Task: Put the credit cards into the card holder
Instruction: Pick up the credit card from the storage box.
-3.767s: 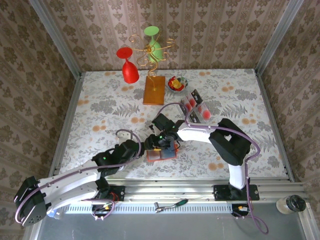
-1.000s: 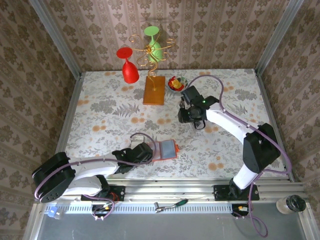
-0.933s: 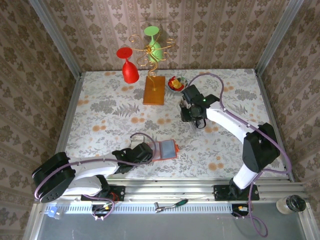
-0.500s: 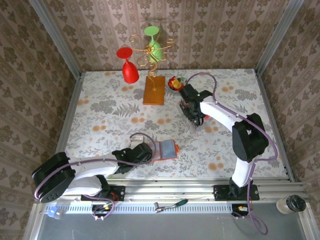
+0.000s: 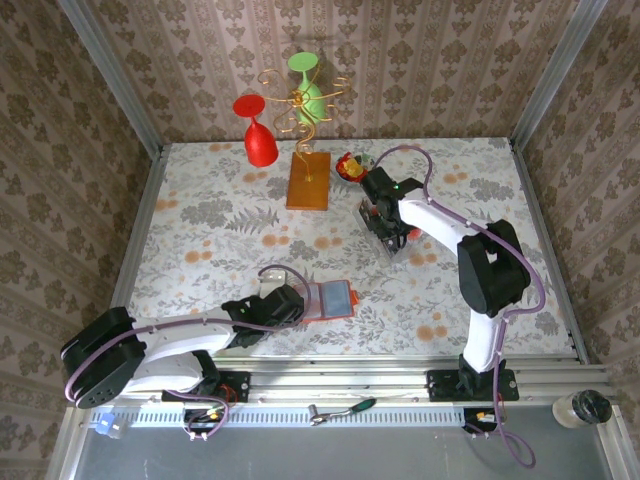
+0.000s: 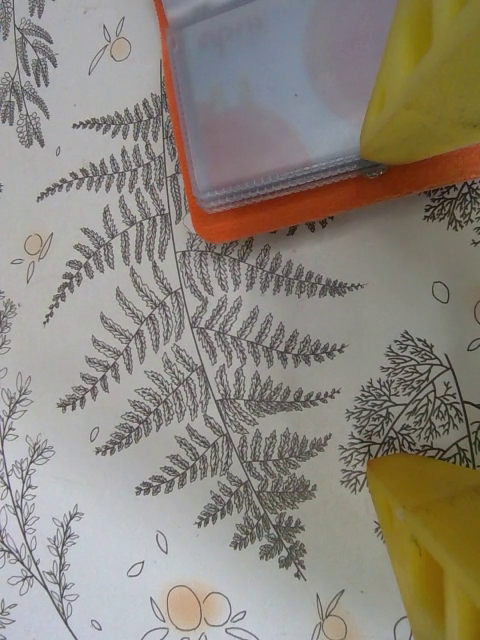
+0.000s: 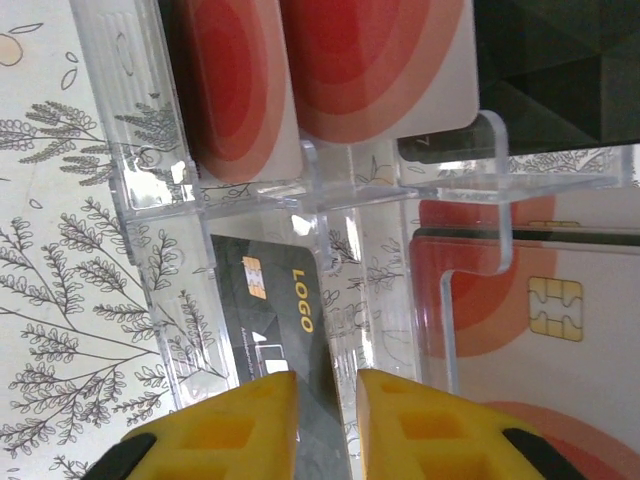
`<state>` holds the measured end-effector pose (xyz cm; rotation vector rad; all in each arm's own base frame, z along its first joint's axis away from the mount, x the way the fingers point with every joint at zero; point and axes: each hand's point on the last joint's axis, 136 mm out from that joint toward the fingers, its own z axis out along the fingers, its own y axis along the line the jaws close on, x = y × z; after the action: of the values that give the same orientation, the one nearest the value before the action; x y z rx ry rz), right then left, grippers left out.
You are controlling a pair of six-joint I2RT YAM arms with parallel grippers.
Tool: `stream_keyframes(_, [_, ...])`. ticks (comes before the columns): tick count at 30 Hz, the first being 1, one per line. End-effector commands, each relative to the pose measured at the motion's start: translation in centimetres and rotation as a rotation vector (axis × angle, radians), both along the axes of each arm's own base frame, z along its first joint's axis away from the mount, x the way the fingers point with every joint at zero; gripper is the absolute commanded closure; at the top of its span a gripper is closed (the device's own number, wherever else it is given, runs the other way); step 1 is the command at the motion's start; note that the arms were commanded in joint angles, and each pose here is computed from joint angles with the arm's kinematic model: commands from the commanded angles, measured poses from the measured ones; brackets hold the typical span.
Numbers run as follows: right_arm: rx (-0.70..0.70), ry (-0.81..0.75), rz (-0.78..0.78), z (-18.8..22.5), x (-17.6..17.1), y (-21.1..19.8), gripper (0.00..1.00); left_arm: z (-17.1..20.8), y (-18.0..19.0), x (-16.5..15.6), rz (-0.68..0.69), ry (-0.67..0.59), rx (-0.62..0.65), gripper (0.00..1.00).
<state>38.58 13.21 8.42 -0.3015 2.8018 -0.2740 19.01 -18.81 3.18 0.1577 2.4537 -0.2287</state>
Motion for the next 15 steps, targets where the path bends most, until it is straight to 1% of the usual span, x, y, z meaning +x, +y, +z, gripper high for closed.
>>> stream_keyframes(1, [0.019, 0.027, 0.019, 0.1, -0.3, 0.4, 0.81, 0.1, 0.4, -0.1, 0.014, -0.008, 0.013, 0.22])
stream_keyframes(4, [0.036, 0.028, 0.025, 0.2, -0.4, 0.7, 0.87, 0.0, 0.5, -0.1, 0.016, -0.007, 0.013, 0.22])
stream_keyframes(6, [0.049, 0.035, 0.030, 0.2, -0.5, 0.9, 0.88, 0.0, 0.5, -0.1, 0.017, -0.007, 0.012, 0.22])
stream_keyframes(15, [0.120, 0.065, 0.069, 0.4, -1.0, 2.1, 0.99, 0.1, 0.5, -0.1, 0.016, -0.008, 0.010, 0.22])
